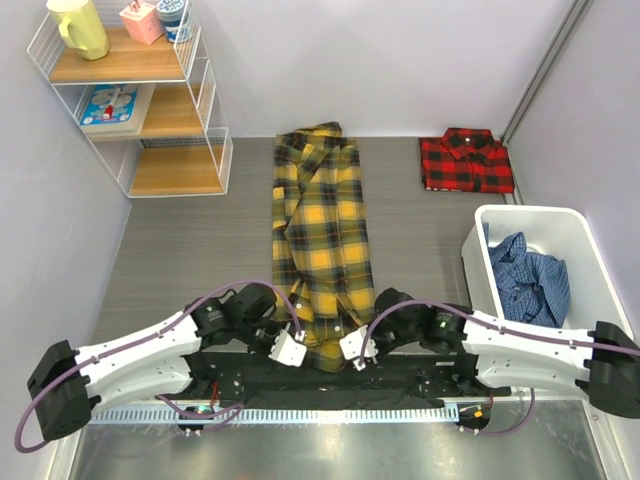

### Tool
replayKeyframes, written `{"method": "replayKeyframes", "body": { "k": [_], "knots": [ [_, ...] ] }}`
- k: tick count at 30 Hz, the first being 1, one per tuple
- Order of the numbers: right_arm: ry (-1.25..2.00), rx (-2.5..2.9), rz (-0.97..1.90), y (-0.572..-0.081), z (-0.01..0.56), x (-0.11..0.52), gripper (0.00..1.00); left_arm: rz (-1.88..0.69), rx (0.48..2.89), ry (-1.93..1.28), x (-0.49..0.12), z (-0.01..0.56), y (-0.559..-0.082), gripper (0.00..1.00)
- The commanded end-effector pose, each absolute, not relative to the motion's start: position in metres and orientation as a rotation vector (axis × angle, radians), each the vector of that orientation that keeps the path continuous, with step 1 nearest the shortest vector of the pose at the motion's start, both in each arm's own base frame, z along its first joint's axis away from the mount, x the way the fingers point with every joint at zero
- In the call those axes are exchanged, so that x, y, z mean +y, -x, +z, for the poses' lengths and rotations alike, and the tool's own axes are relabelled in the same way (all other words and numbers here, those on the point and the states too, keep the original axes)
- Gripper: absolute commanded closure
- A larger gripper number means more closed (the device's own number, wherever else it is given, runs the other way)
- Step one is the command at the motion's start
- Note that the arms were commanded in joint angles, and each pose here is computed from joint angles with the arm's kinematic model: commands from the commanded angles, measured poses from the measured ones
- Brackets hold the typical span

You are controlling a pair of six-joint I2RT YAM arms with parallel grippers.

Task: Fold and stack the long sleeve shirts
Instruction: Fold the shirt

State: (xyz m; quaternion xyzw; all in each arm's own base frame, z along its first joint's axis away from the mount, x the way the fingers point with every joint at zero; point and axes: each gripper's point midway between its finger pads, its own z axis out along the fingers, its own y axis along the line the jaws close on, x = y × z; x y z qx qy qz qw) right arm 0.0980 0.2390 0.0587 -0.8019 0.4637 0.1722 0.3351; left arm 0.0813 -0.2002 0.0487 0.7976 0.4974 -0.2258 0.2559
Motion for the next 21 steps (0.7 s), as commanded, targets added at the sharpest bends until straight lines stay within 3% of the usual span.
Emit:
{"method": "replayKeyframes", "body": {
  "k": [1, 21],
  "knots": [
    [2.014, 1.247, 0.469, -0.094, 0.085, 0.244, 0.99, -0.757, 1.358, -2.115, -0.204, 0.081, -0.059, 1.00],
    [1.916, 1.274, 0.402, -0.109, 0.118, 0.250, 0.99, -0.721, 1.402, -2.031, -0.198, 0.100, -0.062, 1.00]
  ]
}}
